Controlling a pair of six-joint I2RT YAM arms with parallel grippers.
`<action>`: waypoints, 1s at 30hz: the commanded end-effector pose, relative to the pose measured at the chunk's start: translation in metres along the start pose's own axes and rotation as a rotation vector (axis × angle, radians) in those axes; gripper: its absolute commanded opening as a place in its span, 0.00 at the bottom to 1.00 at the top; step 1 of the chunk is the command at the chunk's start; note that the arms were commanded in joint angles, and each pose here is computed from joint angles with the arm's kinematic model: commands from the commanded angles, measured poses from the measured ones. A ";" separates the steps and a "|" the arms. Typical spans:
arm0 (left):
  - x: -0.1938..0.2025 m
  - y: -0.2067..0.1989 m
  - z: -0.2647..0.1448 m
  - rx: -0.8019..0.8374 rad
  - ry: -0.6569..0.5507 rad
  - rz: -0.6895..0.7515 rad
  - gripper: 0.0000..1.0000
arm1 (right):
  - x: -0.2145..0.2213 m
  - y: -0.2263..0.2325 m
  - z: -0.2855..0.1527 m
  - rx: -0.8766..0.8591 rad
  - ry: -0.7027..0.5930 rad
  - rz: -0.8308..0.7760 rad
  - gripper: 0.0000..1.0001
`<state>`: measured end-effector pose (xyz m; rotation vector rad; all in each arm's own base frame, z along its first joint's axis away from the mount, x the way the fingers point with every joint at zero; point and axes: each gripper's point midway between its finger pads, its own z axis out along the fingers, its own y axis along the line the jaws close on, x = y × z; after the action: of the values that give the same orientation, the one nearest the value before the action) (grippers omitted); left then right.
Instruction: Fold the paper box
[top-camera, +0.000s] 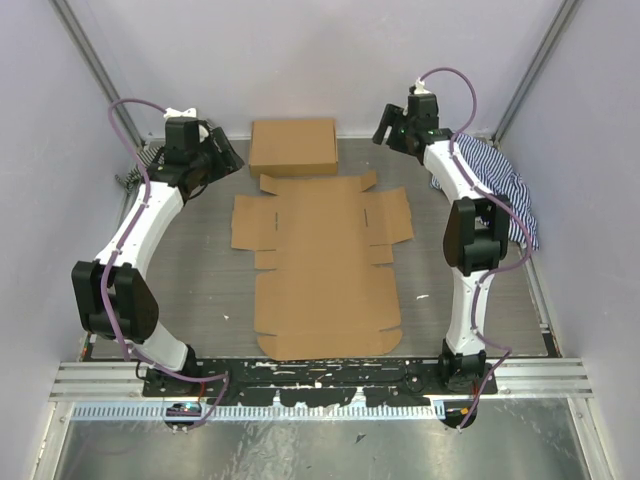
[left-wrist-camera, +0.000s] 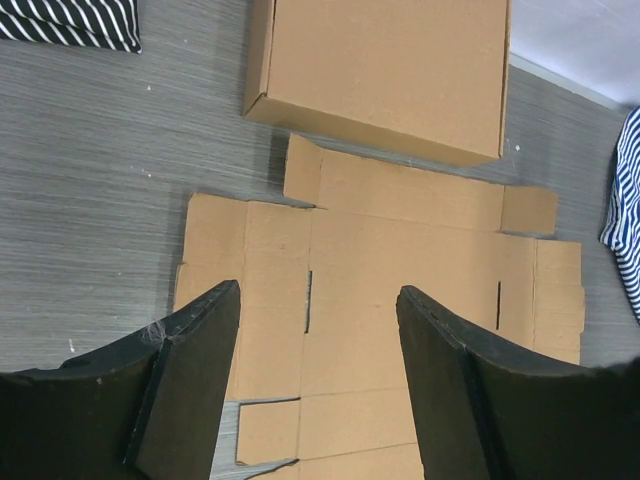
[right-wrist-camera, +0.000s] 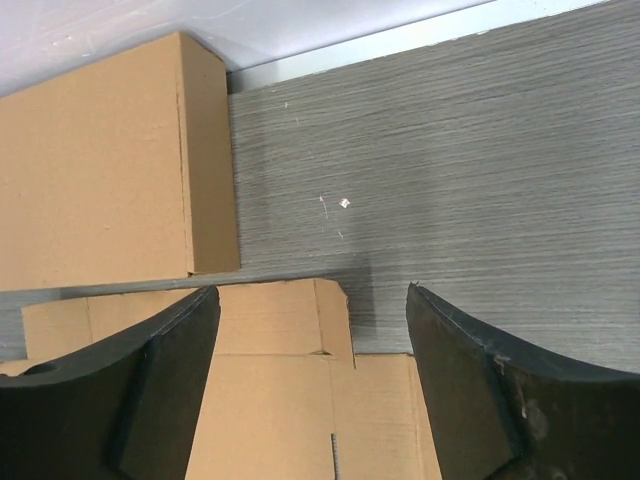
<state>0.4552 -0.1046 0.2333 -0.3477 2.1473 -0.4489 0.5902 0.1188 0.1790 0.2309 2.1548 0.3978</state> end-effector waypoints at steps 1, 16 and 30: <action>-0.001 -0.004 -0.004 0.021 -0.011 0.011 0.70 | -0.030 0.020 -0.004 -0.073 -0.080 -0.015 0.81; 0.007 -0.003 0.003 0.020 0.020 -0.002 0.70 | -0.005 0.003 0.018 -0.019 -0.006 -0.011 0.74; 0.030 0.017 0.025 -0.077 0.067 0.054 0.69 | 0.039 -0.002 0.025 0.009 0.126 0.015 0.64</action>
<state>0.4585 -0.1123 0.2125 -0.3327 2.1938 -0.4263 0.5886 0.1235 0.1204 0.2409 2.2955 0.3943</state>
